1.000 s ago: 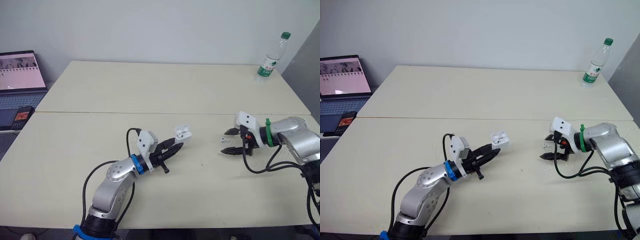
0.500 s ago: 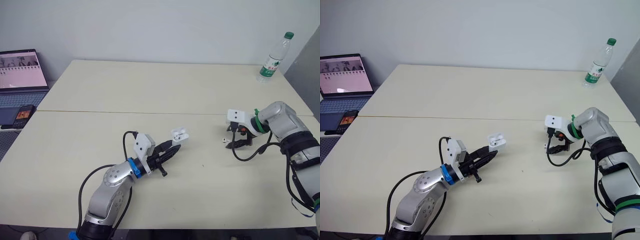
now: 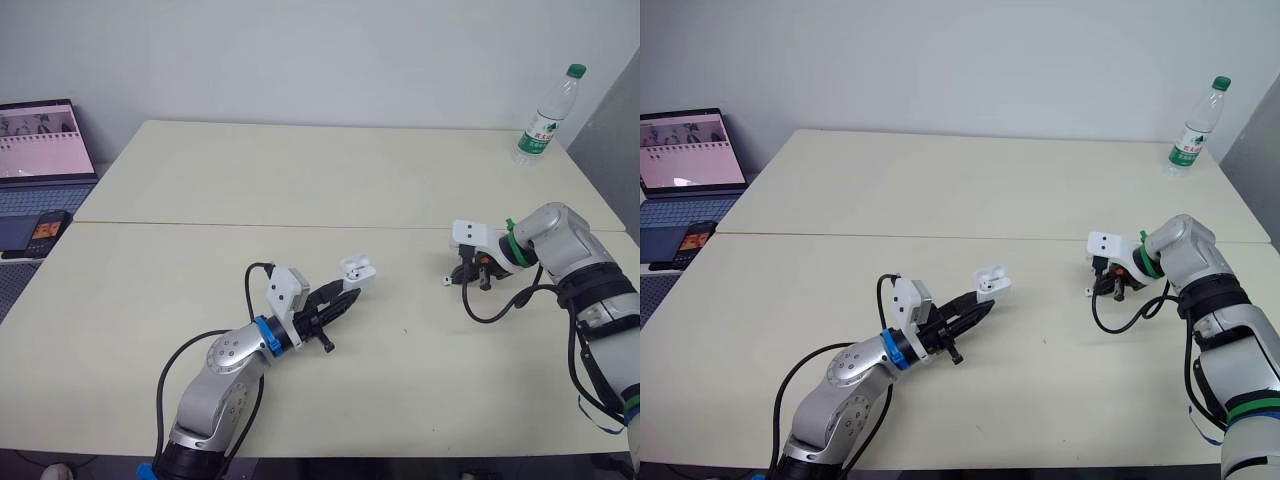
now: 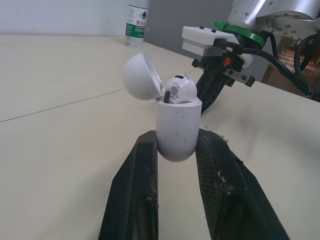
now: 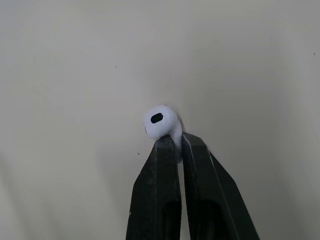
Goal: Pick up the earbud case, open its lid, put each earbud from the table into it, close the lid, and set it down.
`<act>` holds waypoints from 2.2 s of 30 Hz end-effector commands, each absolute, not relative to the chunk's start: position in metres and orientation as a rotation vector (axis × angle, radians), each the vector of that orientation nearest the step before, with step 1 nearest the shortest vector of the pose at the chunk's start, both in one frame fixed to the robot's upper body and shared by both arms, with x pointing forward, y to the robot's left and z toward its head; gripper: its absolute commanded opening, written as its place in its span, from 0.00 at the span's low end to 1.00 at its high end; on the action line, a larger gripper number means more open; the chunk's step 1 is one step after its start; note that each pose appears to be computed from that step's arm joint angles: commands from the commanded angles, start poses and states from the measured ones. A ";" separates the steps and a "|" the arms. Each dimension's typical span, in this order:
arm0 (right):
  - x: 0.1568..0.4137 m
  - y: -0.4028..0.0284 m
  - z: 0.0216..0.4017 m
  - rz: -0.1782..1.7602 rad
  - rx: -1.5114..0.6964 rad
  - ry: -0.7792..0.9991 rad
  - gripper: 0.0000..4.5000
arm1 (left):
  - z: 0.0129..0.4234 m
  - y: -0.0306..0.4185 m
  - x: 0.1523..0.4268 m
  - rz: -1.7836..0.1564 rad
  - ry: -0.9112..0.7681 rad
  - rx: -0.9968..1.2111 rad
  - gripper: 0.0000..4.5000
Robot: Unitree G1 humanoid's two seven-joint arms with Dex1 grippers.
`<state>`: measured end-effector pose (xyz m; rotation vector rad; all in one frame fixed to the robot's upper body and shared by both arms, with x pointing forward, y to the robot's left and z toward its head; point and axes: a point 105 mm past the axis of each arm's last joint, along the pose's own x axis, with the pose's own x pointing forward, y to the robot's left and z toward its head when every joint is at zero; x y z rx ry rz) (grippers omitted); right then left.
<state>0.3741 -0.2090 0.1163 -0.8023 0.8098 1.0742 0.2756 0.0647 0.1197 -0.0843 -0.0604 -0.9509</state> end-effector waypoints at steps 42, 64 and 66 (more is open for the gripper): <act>0.271 -0.258 0.111 1.105 -1.012 0.830 0.50 | 0.138 0.058 0.274 -1.010 -0.127 -0.056 0.15; 0.275 -0.239 0.111 0.794 -0.830 1.034 0.91 | 0.136 0.055 0.273 -1.006 -0.127 -0.065 0.15; 0.276 -0.237 0.111 0.795 -0.819 1.038 0.91 | 0.135 0.055 0.273 -1.005 -0.127 -0.065 0.15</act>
